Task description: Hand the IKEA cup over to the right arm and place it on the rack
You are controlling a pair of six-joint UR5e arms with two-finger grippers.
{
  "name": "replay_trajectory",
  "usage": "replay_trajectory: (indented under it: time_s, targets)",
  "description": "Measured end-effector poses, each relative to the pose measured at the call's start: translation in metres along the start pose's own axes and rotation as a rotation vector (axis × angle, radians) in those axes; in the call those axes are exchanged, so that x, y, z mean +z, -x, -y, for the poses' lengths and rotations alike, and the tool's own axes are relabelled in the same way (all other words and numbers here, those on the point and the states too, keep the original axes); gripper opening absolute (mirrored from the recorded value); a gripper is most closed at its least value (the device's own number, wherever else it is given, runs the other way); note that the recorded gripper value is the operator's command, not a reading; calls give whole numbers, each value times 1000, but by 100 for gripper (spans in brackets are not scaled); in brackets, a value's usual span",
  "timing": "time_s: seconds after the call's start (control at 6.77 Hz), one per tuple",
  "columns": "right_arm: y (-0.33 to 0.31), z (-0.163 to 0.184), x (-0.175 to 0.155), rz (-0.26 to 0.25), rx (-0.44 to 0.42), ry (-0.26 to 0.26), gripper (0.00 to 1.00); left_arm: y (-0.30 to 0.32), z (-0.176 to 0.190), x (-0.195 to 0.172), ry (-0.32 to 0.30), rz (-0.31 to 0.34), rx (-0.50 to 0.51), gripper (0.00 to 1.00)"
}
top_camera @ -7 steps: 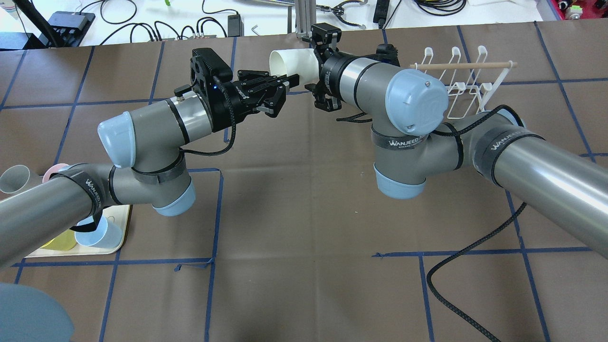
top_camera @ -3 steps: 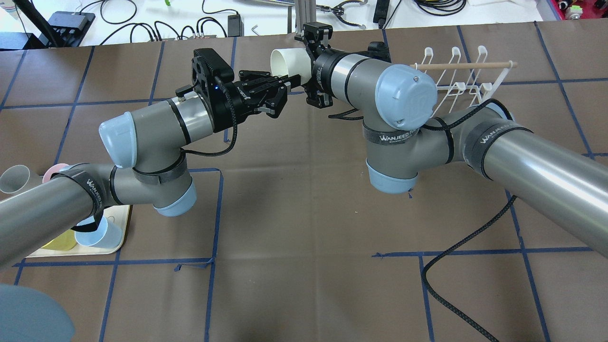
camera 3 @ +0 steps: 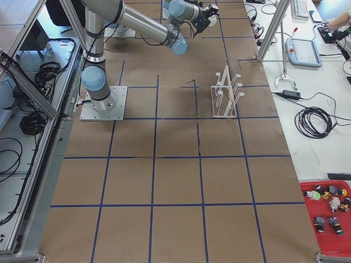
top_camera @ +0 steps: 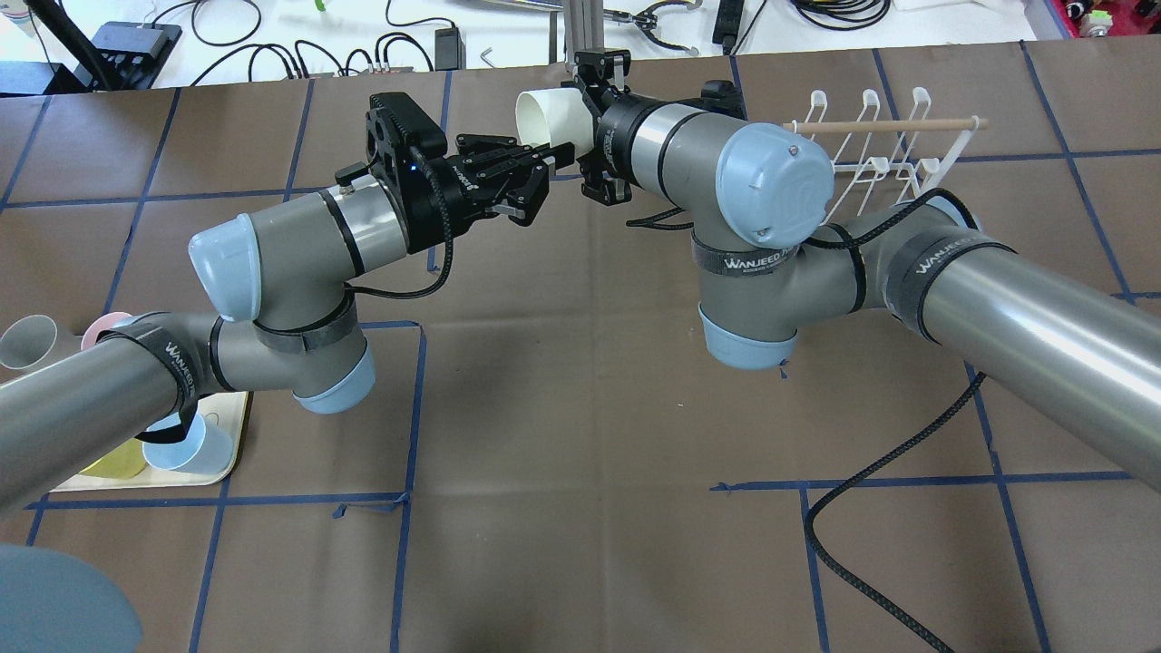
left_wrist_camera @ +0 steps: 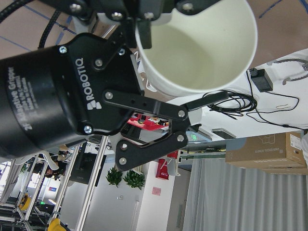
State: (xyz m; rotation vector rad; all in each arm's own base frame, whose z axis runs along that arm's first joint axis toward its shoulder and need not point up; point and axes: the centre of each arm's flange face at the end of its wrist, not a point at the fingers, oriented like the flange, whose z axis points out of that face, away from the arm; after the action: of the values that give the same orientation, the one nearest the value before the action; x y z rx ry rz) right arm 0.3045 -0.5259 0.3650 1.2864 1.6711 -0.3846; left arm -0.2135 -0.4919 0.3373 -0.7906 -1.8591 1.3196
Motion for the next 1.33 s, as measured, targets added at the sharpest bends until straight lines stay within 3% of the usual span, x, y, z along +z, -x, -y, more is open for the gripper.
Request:
replay_trajectory:
  time_s: [0.15, 0.3, 0.44, 1.03, 1.33]
  targets:
    - [0, 0, 0, -1, -3, 1, 36, 1, 0, 0, 0, 2, 0, 58]
    - [0, -1, -1, 0, -7, 2, 34, 2, 1, 0, -1, 7, 3, 79]
    - [-1, 0, -1, -1, -6, 2, 31, 3, 3, 0, -3, 11, 7, 86]
    - [0, -1, -2, 1, -6, 1, 19, 7, 7, -4, -11, 23, 10, 96]
    - [3, 7, 0, 10, -7, -10, 16, 40, 12, -35, -32, 106, -5, 97]
